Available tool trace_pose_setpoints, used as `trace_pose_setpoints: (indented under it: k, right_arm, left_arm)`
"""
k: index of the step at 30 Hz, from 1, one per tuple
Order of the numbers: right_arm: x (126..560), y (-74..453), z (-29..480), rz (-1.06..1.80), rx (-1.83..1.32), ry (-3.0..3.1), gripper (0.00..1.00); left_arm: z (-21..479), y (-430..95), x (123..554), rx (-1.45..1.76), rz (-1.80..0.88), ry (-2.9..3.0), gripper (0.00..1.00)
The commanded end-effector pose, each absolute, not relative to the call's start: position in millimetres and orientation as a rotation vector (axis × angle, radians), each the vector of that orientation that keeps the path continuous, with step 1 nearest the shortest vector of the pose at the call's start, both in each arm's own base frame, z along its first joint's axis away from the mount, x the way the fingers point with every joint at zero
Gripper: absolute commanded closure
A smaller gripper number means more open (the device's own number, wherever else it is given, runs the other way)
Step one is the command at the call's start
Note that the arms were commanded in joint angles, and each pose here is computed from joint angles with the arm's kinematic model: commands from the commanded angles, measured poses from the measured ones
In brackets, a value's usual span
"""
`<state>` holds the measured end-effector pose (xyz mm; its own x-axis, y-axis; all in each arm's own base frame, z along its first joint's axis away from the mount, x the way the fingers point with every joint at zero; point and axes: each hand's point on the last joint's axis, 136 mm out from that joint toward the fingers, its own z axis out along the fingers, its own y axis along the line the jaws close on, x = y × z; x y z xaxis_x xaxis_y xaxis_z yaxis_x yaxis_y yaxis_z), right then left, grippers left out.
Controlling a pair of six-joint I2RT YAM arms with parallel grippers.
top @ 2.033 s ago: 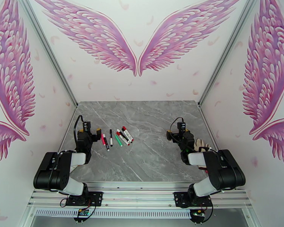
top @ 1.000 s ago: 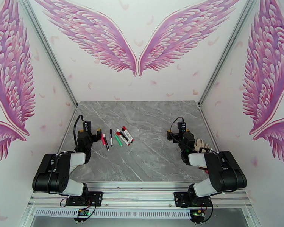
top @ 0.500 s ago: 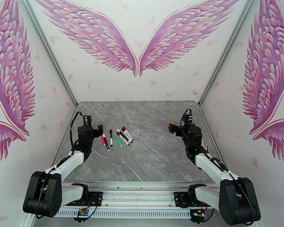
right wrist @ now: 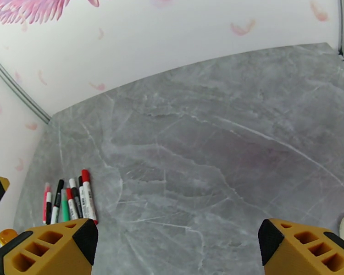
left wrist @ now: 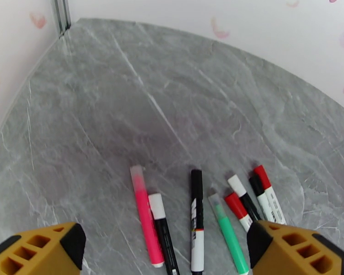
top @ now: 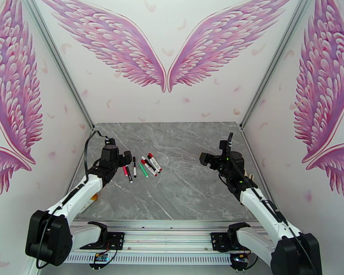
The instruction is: Open the pen caps
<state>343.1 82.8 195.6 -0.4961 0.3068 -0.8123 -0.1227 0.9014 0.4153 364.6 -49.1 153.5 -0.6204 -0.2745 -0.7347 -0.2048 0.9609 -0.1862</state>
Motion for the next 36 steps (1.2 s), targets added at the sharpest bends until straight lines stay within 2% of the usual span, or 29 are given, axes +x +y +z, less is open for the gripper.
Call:
trace_pose_setpoints:
  k: [1, 10, 14, 18, 22, 29, 36]
  right_arm:
    - [323, 100, 179, 0.645, 0.131, 2.108, 0.01]
    - [296, 133, 178, 0.763, 0.016, 2.143, 0.01]
    - [286, 139, 174, 0.795, 0.004, 2.153, 0.01]
    - [280, 143, 169, 0.826, 0.004, 2.162, 0.01]
    - [273, 143, 160, 0.823, 0.009, 2.184, 0.01]
    - [266, 140, 153, 0.816, 0.018, 2.199, 0.01]
    - [265, 141, 151, 0.827, 0.024, 2.208, 0.01]
  left_arm:
    - [141, -58, 352, -0.405, -0.168, 2.391, 0.01]
    - [111, -66, 347, -0.442, -0.210, 2.547, 0.05]
    - [93, -66, 350, -0.481, -0.239, 2.614, 0.12]
    - [78, -71, 355, -0.505, -0.273, 2.692, 0.16]
    - [65, -68, 358, -0.551, -0.211, 2.774, 0.22]
    - [58, -49, 357, -0.602, -0.044, 2.777, 0.42]
    - [47, -45, 357, -0.588, -0.020, 2.805, 0.49]
